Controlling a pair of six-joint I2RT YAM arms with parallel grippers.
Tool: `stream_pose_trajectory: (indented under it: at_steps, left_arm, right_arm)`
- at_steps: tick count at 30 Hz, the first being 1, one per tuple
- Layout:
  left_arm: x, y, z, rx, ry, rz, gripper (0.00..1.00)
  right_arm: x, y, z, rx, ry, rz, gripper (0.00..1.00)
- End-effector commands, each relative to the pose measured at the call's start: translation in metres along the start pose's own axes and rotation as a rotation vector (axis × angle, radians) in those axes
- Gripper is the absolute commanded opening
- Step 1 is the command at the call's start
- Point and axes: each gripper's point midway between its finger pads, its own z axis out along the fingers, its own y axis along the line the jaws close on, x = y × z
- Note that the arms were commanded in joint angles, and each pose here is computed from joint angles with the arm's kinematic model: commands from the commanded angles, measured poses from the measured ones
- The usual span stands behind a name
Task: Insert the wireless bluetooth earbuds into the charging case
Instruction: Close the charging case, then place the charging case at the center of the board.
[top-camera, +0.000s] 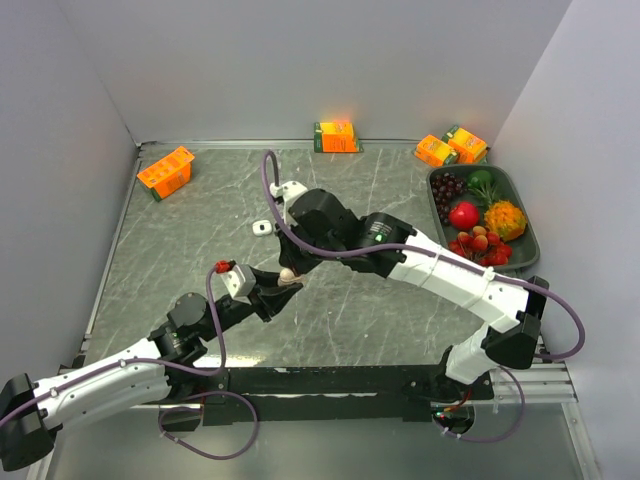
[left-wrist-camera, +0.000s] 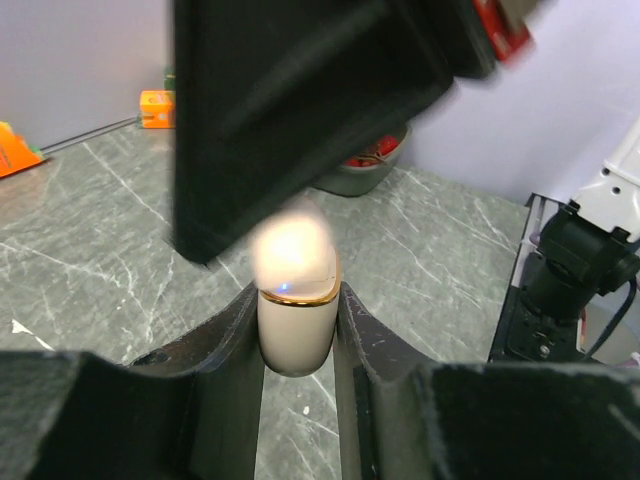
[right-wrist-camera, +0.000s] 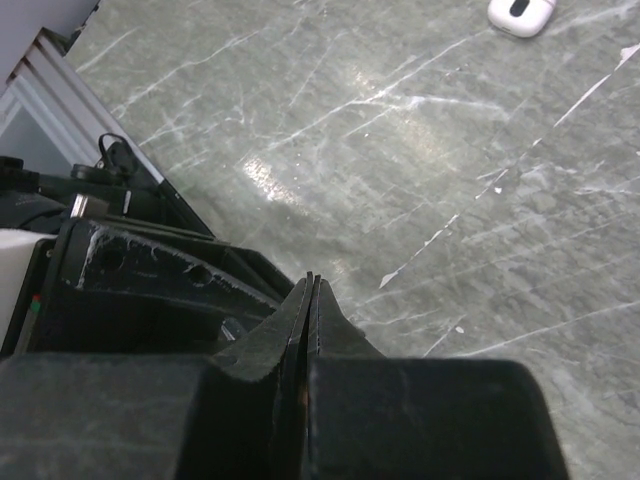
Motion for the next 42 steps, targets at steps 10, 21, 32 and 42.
stream_pose_trajectory:
  at_steps: [10,21,32,42]
  left_arm:
    - [-0.039,0.013,0.004,-0.091,-0.108,-0.022,0.01]
    - [0.042,0.080,0.048,-0.384,0.354,-0.475,0.01]
    - [0.153,0.142,0.117,-0.363,0.639,-0.801,0.01]
    - [0.208,0.162,0.125,-0.401,0.760,-0.882,0.04]
  right_arm:
    - [-0.003,-0.006,-0.041,0.075,-0.118,0.073,0.00]
    - [-0.009,-0.097,-0.093,0.282,-0.468,0.276,0.30]
    - [0.022,-0.109,-0.074,0.289,-0.383,0.249,0.32]
    - [0.034,-0.114,-0.071,0.275,-0.354,0.252,0.33]
